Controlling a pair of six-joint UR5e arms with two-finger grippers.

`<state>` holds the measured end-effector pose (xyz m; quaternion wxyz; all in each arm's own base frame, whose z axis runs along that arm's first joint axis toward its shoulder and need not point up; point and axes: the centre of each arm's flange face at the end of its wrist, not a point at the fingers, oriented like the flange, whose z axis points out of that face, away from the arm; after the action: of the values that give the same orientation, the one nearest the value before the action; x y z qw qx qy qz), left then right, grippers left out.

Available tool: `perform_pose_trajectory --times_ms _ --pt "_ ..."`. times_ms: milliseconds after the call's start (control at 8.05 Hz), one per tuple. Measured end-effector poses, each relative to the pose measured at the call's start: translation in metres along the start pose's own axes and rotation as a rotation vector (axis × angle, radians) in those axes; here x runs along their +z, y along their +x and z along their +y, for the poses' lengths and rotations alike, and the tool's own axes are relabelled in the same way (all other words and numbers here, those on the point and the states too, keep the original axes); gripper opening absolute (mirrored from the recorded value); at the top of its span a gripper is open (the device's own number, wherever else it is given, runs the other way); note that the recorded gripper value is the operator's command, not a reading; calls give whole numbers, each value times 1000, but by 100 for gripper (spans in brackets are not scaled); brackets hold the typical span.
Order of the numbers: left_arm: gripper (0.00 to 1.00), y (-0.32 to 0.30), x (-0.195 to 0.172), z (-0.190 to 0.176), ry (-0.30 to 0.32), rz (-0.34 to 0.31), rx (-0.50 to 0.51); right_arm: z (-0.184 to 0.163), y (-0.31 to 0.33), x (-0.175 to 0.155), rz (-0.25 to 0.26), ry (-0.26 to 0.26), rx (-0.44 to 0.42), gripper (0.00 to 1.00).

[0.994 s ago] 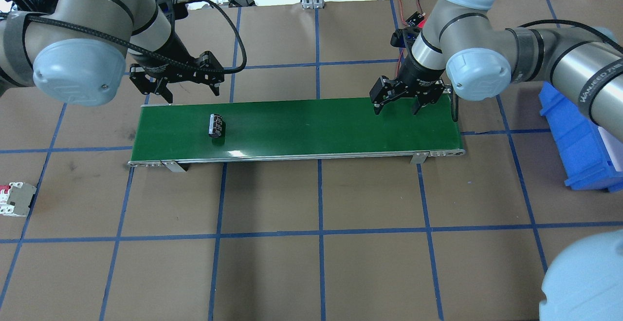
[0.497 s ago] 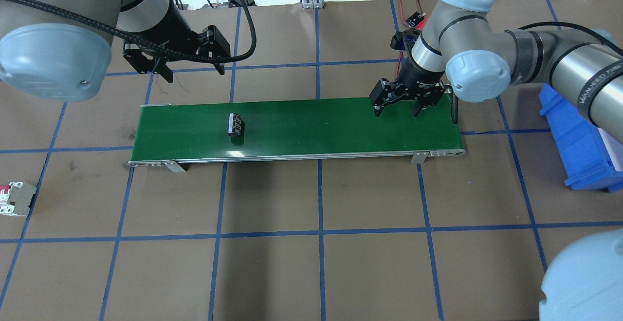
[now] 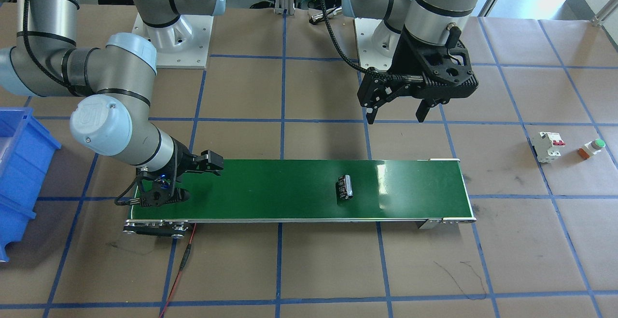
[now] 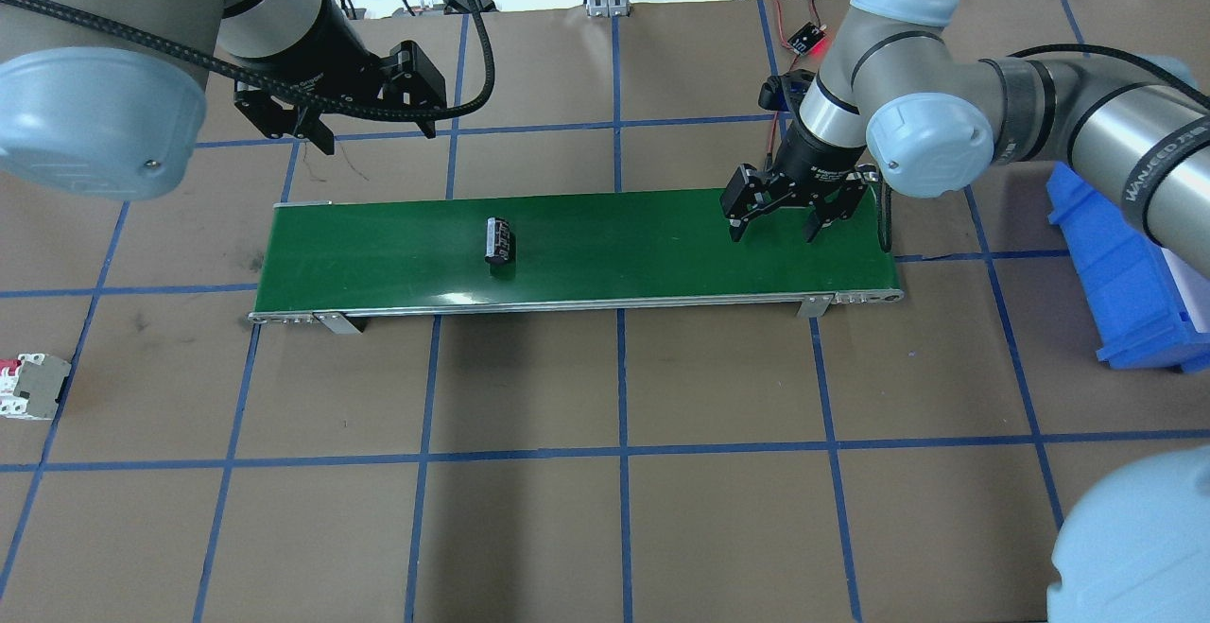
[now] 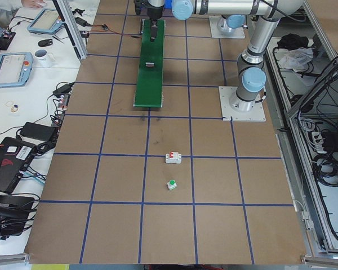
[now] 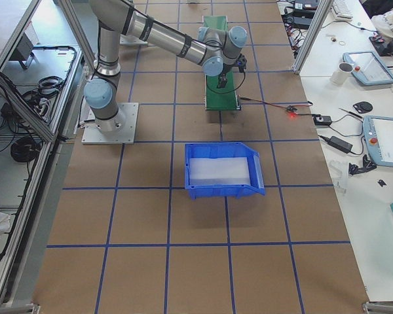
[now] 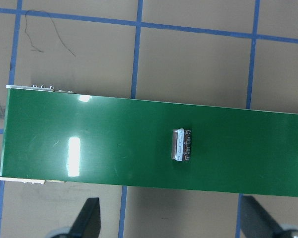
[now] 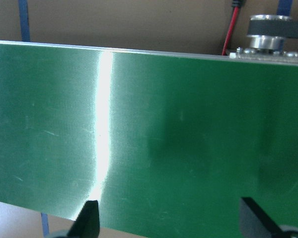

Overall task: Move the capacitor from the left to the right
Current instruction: 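Raise the left gripper away while the right gripper waits for the conveyed capacitor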

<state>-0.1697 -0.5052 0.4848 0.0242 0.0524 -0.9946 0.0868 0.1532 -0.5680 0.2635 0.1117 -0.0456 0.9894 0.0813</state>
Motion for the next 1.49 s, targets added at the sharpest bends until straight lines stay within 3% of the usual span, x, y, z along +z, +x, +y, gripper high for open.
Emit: perform_pose_trajectory --times_ms 497,746,1491 --pt "100 -1 -2 1 3 -8 1 0 -1 0 -8 0 7 100" --pt "100 -1 -2 1 1 -9 2 -1 -1 -2 -17 4 69 100" --pt "100 -1 0 2 -5 -11 2 -8 -1 -9 -16 53 113 100"
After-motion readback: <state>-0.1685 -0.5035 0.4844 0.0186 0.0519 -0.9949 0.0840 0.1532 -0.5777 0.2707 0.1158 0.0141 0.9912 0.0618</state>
